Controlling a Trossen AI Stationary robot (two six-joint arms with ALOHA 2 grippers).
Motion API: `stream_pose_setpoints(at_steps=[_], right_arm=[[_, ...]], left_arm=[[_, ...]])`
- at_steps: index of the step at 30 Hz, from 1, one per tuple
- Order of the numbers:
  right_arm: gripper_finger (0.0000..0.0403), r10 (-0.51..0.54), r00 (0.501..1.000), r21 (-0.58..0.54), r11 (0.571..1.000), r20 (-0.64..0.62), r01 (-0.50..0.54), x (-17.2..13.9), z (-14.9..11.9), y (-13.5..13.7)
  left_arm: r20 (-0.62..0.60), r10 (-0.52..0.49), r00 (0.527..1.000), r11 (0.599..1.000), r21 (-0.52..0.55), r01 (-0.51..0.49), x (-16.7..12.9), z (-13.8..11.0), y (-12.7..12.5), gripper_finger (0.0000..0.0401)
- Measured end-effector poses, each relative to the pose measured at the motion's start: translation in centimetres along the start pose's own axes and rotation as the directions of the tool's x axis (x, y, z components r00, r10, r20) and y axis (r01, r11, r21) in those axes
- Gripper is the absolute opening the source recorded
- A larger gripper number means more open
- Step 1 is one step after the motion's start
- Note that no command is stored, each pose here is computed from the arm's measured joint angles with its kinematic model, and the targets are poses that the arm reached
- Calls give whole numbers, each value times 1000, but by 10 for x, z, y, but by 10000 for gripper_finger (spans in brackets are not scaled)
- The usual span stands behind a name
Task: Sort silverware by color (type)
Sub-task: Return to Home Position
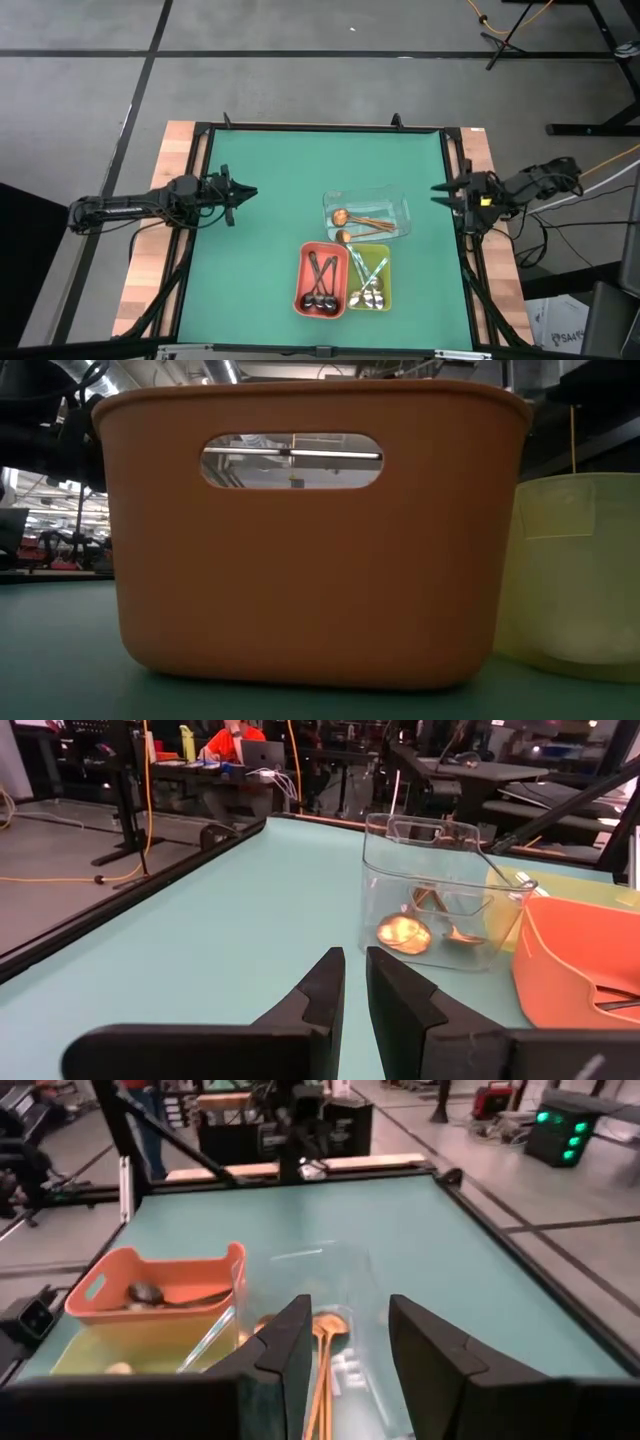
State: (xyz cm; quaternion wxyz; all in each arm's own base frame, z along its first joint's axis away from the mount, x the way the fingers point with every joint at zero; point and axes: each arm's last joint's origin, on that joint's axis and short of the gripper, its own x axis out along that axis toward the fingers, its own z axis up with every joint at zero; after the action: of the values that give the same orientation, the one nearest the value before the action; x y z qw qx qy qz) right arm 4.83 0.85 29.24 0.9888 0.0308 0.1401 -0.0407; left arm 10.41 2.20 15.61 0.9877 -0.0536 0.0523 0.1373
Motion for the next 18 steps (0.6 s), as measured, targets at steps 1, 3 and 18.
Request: stream_pose_setpoints(at_steps=[1,3,18], right_arm=[[124,11,1000,-8,1000,9,-11,2,-2,1],[124,27,1000,-24,999,10,-26,7,-6,3],[124,-15,999,-27,1000,34,16,44,-44,15]], left_arm=[[0,1,1000,1000,0,-1,0,0,0,39],[0,1,1000,1000,0,-1,0,0,0,39],[0,1,1000,1000,0,-1,0,0,0,39]])
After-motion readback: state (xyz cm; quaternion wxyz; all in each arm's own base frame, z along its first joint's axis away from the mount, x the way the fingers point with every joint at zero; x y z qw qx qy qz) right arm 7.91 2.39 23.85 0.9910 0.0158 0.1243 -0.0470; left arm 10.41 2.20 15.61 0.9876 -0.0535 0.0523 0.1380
